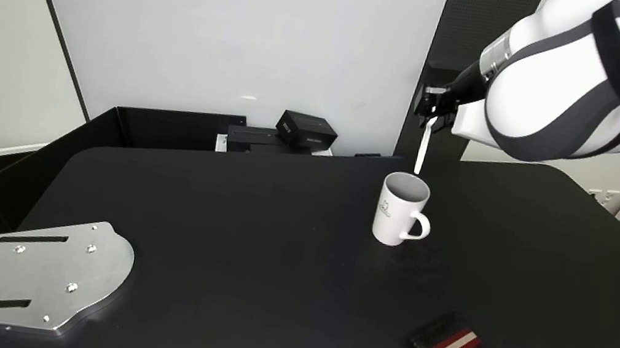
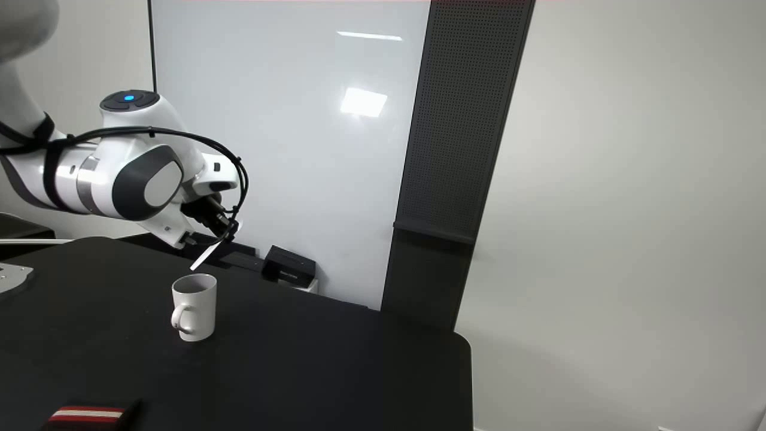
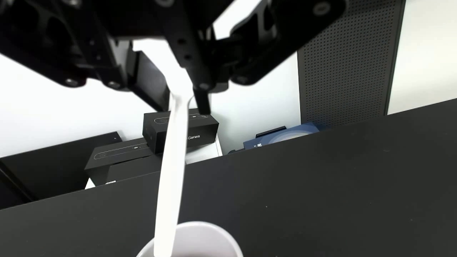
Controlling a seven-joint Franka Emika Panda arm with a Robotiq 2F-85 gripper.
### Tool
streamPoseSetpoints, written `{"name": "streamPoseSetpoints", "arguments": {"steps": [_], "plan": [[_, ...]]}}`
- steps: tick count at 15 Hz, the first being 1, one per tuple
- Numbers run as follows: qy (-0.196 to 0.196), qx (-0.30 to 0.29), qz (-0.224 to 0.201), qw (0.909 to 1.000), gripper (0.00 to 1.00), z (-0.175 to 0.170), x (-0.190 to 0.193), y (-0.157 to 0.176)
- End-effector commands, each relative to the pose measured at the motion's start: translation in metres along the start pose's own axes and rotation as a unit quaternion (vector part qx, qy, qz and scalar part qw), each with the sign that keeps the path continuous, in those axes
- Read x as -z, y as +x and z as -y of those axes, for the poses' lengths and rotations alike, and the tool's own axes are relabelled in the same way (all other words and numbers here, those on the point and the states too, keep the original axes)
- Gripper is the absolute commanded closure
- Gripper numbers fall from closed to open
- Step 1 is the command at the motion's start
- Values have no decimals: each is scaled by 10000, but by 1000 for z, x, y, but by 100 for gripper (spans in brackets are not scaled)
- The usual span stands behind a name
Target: Put the spoon in the mug
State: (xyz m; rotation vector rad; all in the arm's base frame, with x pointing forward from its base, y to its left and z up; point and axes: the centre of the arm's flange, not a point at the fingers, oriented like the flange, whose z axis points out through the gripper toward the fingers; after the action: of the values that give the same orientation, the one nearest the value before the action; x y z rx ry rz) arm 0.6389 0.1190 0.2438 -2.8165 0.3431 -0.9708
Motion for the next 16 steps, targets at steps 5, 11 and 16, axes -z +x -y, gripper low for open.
{"name": "streamPoseSetpoints", "arguments": {"steps": [5,11,16], "plan": [[10,134,-245,9996,93,0,-14,-30],[-74,314,-260,9991,93,-1,-28,-49],[-203,405,-99,9989,49,-2,-39,-60]]}}
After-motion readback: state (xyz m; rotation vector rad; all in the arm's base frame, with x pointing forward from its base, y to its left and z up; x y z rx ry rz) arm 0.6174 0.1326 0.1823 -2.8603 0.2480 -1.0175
